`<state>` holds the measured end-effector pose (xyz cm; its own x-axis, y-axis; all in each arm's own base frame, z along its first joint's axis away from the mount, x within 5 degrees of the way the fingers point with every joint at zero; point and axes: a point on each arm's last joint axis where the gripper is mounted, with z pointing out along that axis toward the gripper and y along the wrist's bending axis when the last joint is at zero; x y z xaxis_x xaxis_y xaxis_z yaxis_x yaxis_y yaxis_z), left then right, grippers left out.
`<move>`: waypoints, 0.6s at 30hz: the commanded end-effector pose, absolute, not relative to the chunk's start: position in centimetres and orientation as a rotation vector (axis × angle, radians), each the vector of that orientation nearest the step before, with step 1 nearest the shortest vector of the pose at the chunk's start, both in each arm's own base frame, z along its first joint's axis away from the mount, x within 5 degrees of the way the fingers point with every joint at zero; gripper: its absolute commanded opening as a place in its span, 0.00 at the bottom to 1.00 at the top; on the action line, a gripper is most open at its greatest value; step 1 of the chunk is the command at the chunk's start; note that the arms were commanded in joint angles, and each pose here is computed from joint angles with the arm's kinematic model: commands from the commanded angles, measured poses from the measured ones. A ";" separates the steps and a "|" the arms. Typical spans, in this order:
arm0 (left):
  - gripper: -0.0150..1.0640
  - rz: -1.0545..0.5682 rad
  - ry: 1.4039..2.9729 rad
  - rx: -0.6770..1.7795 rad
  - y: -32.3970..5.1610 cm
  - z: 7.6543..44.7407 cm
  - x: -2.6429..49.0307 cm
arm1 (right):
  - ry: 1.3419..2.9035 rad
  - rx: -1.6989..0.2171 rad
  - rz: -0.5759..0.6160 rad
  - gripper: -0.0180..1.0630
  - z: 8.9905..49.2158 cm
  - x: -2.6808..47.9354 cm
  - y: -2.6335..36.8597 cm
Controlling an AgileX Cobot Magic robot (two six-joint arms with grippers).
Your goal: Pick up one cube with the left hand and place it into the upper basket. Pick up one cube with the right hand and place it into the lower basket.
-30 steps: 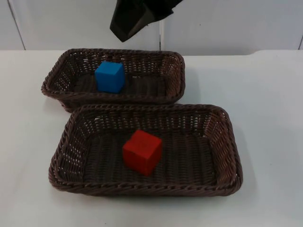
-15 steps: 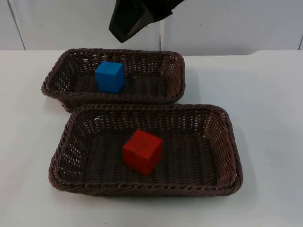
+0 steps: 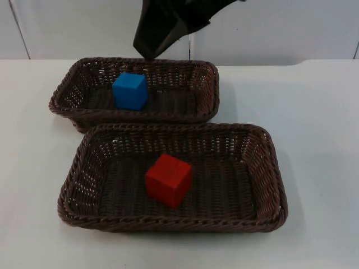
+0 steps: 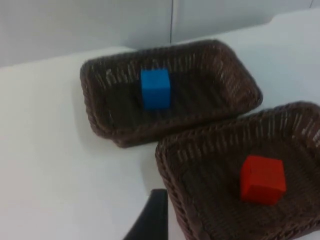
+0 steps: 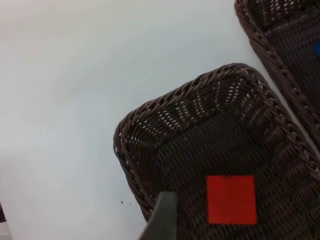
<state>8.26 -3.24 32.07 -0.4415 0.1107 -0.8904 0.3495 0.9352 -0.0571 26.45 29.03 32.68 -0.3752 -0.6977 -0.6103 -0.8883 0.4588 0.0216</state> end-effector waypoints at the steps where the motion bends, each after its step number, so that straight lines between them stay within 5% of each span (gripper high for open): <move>1: 0.82 -0.299 1.997 0.332 -3.2 32.2 7.5 | 2.151 -1.322 0.485 0.71 33.3 25.8 28.7; 18: 0.82 -0.259 1.882 0.375 -1.6 32.1 1.3 | 1.969 -1.101 0.465 0.71 31.8 19.4 21.1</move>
<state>1.87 -1.89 32.45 -0.3027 0.1035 -0.9474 0.3810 0.9243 -0.0208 20.24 21.83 31.62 -0.3135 -0.5614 -0.7658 -0.8371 0.5441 -0.0562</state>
